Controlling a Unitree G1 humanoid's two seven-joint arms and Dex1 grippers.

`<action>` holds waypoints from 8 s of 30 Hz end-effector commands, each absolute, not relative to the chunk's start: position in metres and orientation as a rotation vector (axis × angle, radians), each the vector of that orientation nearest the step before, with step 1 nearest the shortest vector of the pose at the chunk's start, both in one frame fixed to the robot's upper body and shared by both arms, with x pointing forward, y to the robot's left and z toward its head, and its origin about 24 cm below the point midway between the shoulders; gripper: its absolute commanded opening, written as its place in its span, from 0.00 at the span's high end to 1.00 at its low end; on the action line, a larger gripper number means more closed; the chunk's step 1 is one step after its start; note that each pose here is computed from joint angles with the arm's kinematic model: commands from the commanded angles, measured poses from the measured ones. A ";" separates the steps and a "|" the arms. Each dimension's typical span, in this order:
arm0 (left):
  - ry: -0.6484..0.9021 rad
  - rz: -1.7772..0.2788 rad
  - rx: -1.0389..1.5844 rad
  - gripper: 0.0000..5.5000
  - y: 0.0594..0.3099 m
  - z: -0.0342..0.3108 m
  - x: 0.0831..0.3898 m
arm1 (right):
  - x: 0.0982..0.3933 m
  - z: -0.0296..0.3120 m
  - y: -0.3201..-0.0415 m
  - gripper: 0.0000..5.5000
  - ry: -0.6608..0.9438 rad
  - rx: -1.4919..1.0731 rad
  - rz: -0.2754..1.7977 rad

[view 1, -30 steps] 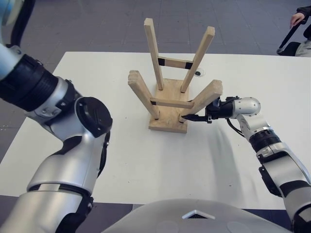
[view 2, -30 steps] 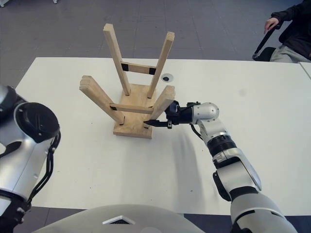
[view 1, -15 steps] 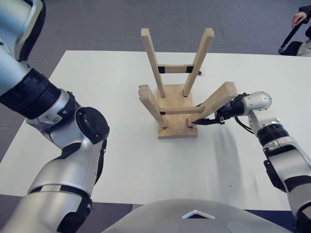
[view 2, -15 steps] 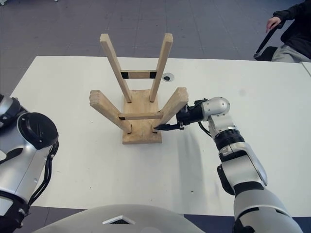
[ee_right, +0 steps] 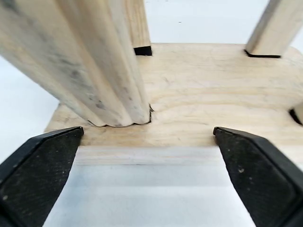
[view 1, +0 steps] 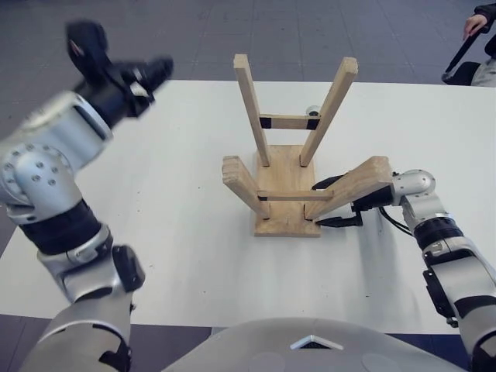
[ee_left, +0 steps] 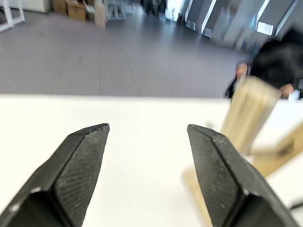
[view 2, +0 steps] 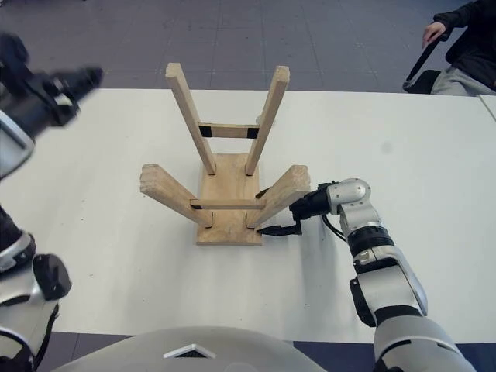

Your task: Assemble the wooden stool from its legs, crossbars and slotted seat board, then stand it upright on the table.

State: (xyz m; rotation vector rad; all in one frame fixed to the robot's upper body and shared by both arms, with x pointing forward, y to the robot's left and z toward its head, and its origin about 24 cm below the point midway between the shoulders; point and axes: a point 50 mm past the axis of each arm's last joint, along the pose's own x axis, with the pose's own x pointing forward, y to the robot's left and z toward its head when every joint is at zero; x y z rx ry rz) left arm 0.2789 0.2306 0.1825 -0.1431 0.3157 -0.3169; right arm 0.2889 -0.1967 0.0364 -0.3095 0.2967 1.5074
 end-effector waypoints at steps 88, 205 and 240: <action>0.258 -0.772 -0.274 0.45 0.096 0.152 0.194 | 0.189 0.149 -0.145 0.01 0.364 -0.074 0.562; 0.538 -0.646 0.144 0.77 0.134 0.081 0.219 | 0.344 0.117 -0.234 0.00 0.436 -0.221 1.090; 0.399 -0.727 0.097 0.81 0.167 0.084 0.250 | 0.342 0.130 -0.229 0.00 0.373 -0.228 1.136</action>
